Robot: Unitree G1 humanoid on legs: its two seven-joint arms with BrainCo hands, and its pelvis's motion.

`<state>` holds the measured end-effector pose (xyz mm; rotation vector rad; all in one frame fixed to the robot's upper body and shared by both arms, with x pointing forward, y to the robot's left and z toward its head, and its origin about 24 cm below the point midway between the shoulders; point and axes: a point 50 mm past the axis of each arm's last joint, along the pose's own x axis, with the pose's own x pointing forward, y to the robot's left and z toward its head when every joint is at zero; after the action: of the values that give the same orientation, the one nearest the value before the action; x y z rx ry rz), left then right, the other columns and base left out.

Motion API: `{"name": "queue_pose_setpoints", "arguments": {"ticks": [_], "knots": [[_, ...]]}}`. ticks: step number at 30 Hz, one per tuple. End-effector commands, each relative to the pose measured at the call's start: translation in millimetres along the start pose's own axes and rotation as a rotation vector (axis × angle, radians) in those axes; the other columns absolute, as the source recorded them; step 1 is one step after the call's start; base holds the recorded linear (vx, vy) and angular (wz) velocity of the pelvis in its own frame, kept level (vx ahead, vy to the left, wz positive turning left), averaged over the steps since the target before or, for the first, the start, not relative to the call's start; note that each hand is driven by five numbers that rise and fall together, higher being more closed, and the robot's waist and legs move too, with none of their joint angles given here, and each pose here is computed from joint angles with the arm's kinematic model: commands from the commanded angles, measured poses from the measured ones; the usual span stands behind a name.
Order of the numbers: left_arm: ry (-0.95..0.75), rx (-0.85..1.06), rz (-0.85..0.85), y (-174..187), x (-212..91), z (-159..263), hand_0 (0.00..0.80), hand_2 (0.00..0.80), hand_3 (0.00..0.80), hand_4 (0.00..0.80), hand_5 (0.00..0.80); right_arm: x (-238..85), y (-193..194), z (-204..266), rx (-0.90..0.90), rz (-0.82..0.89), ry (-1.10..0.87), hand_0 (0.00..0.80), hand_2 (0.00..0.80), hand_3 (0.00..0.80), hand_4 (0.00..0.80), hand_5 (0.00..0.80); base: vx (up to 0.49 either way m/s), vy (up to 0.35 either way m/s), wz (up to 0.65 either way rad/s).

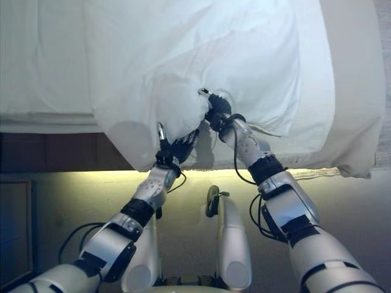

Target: Make the bed neatly

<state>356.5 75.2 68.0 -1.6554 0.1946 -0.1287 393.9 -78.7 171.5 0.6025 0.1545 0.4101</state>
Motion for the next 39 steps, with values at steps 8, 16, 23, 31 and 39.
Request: {"name": "queue_pose_setpoints", "arguments": {"ticks": [8,16,23,31,39], "knots": [[-0.11,-0.097,-0.143,-37.1,8.7,-1.6,0.0,0.0,0.0,0.0,0.0,-6.2,27.9,4.9,0.056,0.144,-0.068,0.8,0.8,0.8,0.8,0.8,-0.002,0.0,0.0],[-0.223,-0.09,-0.131,-38.3,6.9,33.3,0.0,0.0,0.0,0.0,0.0,-10.4,2.5,11.0,0.036,0.035,-0.067,0.0,0.0,0.0,0.0,0.0,-0.026,-0.003,0.05],[-0.28,-0.058,-0.126,-33.4,0.6,64.5,0.0,0.0,0.0,0.0,0.0,-17.2,-15.3,5.8,0.014,0.0,-0.046,0.0,0.0,0.0,0.0,0.0,-0.031,0.009,0.14],[-0.359,-0.046,-0.09,-12.0,-18.1,96.8,0.0,0.0,0.0,0.0,0.0,-32.8,-40.3,-31.6,0.009,0.003,0.108,0.0,0.0,0.0,0.0,0.0,0.0,0.038,0.15],[-0.46,-0.036,-0.053,9.6,-42.9,123.6,0.0,0.0,0.0,0.0,0.0,-71.8,-71.2,-89.9,0.066,-0.004,0.335,0.0,0.0,0.0,0.0,0.0,0.023,0.055,0.08]]}}
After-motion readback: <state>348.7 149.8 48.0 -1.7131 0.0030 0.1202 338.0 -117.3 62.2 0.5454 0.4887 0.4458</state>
